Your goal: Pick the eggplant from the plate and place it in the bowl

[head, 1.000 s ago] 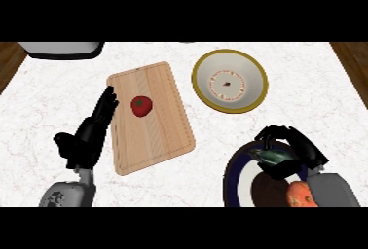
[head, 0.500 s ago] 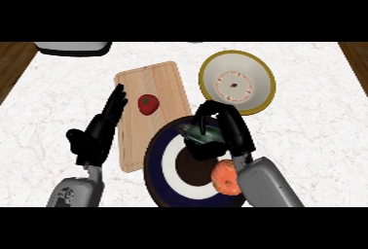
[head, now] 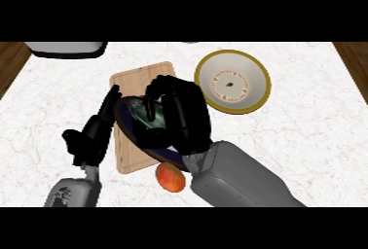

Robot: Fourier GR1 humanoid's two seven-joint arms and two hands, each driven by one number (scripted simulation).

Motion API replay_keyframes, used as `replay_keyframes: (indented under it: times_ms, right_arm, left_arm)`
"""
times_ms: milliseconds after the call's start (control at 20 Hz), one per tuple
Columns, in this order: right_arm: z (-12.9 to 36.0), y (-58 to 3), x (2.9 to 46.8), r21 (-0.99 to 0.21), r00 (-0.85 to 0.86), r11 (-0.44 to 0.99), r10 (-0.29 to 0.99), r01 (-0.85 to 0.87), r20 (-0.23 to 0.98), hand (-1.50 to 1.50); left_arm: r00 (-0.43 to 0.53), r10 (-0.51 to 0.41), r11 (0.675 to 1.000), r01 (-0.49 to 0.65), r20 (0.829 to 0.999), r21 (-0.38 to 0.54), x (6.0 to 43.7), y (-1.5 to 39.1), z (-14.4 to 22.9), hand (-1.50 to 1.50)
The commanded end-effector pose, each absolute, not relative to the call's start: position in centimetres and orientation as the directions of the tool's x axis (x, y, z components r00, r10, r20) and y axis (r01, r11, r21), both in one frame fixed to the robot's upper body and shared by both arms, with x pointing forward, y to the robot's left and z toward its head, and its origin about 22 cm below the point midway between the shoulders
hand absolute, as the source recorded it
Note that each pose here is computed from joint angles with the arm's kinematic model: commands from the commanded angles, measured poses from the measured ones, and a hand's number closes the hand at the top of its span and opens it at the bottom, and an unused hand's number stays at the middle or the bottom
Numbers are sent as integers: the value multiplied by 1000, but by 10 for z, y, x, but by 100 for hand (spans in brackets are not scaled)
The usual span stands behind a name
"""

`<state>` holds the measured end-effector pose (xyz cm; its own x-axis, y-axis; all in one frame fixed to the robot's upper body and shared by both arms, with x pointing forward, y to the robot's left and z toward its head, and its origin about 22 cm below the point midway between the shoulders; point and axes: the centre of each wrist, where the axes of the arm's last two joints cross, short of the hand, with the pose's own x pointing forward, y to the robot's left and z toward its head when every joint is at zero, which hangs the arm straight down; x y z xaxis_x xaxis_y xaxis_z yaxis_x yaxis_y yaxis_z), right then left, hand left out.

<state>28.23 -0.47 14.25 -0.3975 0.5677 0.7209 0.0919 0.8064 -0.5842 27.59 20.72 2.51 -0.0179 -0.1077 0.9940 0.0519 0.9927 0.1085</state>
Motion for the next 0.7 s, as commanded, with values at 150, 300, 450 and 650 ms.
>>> replay_keyframes:
  times_ms: [150, 300, 450, 650]
  right_arm:
    - [217, 40, 292, -609, -297, 761, 648, 223, 701, 150]
    - [229, 37, 294, -600, -272, 762, 647, 242, 712, 150]
    - [237, 38, 322, -623, -223, 731, 680, 278, 699, 150]
    - [238, 23, 345, -641, -188, 721, 690, 263, 699, 150]
  left_arm:
    - [-34, -121, 991, 48, 992, 122, 273, 189, 30, 0]
    - [-7, -129, 990, 62, 992, 129, 272, 213, 40, 0]
    - [-37, -129, 991, 34, 991, 131, 284, 221, 45, 0]
    - [-28, -120, 992, 40, 992, 121, 278, 219, 40, 0]
